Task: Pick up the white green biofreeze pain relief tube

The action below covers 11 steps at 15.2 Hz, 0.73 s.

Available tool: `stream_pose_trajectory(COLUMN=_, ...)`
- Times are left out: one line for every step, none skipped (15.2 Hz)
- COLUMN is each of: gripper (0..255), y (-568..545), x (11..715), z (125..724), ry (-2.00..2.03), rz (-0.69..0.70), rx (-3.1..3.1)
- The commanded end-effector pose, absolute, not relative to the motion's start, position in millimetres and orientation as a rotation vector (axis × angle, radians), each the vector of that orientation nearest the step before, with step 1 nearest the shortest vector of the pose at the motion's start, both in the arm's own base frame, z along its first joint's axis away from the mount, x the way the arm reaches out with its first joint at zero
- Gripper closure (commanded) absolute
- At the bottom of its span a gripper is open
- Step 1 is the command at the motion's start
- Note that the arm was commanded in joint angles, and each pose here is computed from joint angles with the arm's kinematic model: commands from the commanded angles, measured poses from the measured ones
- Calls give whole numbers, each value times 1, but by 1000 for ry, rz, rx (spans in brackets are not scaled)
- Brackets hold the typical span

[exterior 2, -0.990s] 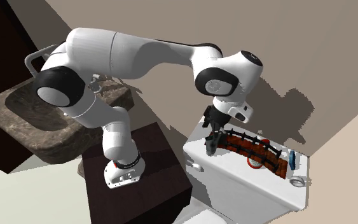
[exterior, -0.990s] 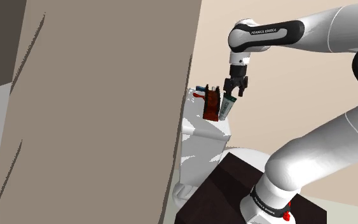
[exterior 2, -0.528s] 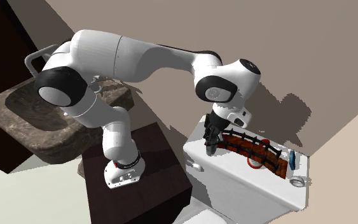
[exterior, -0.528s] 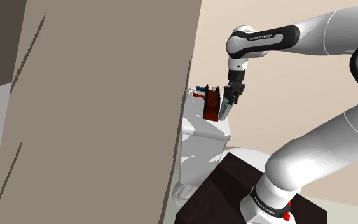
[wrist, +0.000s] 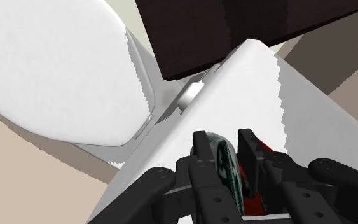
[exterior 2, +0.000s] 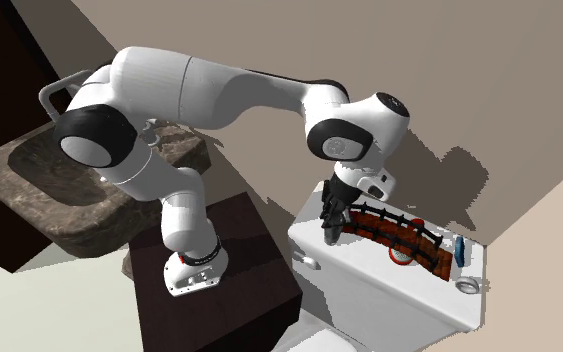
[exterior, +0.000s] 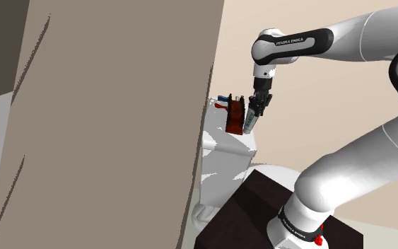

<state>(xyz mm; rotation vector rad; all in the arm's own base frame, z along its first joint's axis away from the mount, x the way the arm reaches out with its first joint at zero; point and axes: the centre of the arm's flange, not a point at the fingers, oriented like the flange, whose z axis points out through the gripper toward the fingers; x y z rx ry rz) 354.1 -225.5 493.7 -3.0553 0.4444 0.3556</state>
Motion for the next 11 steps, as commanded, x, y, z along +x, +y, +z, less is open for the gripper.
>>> stream_pose_trajectory(gripper=255, y=-225, x=354, z=499, ry=444, rz=357, rx=-3055)
stream_pose_trajectory(gripper=255, y=-225, x=354, z=504, ry=444, rz=357, rx=-3055)
stream_pose_trajectory(gripper=255, y=-225, x=354, z=509, ry=444, rz=357, rx=-3055)
stream_pose_trajectory(gripper=255, y=-225, x=354, z=515, ry=444, rz=357, rx=-3055)
stream_pose_trajectory(gripper=255, y=-225, x=354, z=520, ry=444, rz=357, rx=-3055)
stream_pose_trajectory(gripper=255, y=-225, x=354, z=525, ry=444, rz=357, rx=-3055)
stream_pose_trajectory(gripper=255, y=-225, x=354, z=530, ry=444, rz=357, rx=-3055)
stream_pose_trajectory(gripper=255, y=-225, x=354, z=536, ry=444, rz=357, rx=-3055)
stream_pose_trajectory(gripper=255, y=-225, x=354, z=541, ry=444, rz=357, rx=-3055)
stream_pose_trajectory(gripper=255, y=-225, x=354, z=546, ry=444, rz=357, rx=-3055)
stream_pose_trajectory(gripper=255, y=-225, x=354, z=551, ry=444, rz=357, rx=-3055)
